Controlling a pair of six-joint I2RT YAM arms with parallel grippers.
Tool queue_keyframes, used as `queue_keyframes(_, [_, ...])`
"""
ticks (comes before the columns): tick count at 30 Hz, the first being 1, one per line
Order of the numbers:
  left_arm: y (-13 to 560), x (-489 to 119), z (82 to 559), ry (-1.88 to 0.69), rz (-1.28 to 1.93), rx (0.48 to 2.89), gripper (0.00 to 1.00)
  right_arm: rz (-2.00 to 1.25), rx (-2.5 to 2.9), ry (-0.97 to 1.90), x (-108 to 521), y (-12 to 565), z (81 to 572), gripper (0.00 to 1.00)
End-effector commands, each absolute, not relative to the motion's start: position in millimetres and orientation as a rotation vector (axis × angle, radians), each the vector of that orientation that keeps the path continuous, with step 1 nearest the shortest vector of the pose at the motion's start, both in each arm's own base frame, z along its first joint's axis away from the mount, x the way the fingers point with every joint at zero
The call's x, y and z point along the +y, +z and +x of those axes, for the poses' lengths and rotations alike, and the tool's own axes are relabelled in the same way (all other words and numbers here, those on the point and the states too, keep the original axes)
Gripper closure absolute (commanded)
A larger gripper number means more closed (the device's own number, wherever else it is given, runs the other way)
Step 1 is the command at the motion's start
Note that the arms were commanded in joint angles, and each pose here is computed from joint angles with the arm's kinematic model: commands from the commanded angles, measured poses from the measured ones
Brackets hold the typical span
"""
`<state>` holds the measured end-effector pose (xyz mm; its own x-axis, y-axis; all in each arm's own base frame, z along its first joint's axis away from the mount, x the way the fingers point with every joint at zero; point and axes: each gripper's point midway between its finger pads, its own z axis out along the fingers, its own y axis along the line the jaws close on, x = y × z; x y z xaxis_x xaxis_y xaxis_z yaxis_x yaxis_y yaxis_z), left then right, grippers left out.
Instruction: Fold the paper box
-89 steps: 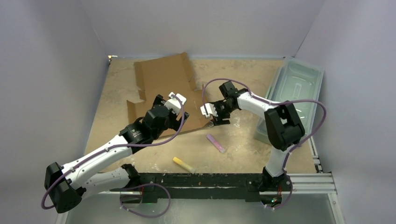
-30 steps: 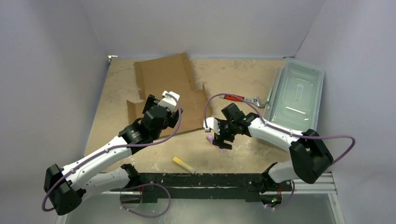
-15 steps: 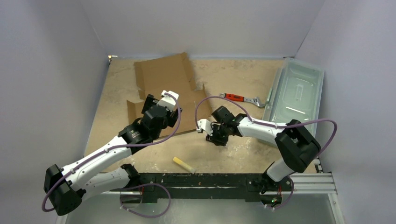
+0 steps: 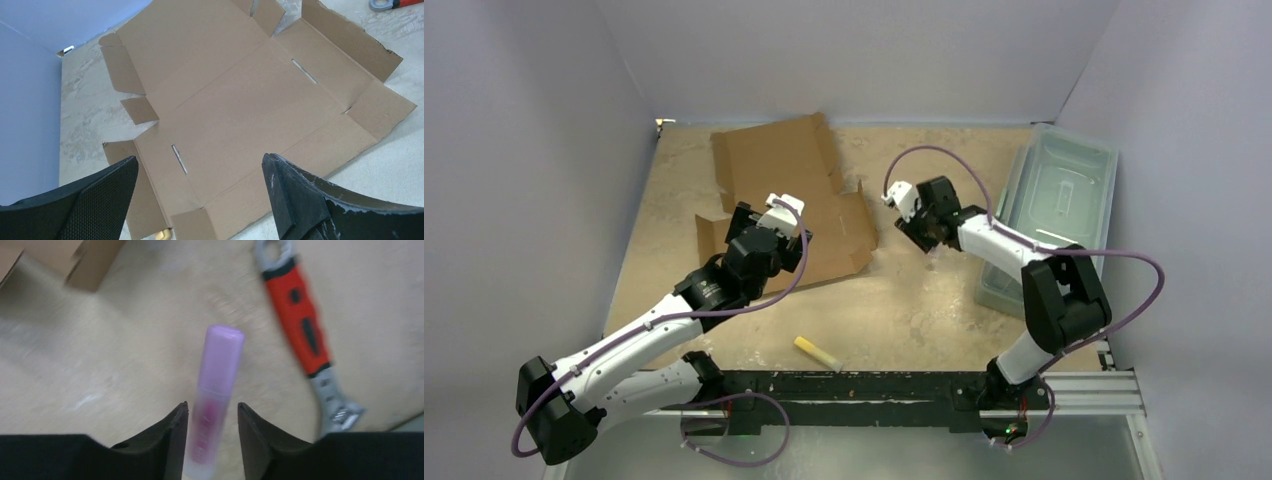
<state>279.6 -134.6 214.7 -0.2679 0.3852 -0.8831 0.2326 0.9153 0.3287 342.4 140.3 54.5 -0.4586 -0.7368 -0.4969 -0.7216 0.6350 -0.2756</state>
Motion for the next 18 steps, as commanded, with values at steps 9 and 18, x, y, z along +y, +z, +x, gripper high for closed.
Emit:
queue_keyframes(9, [226.4, -132.3, 282.6, 0.15, 0.436, 1.817, 0.06, -1.525, 1.887, 0.615, 226.7, 127.1, 288.9, 0.32])
queue_keyframes(18, [245.5, -67.8, 284.9, 0.412, 0.123, 1.769, 0.05, -2.022, 1.546, 0.762, 314.0, 79.2, 154.4, 0.35])
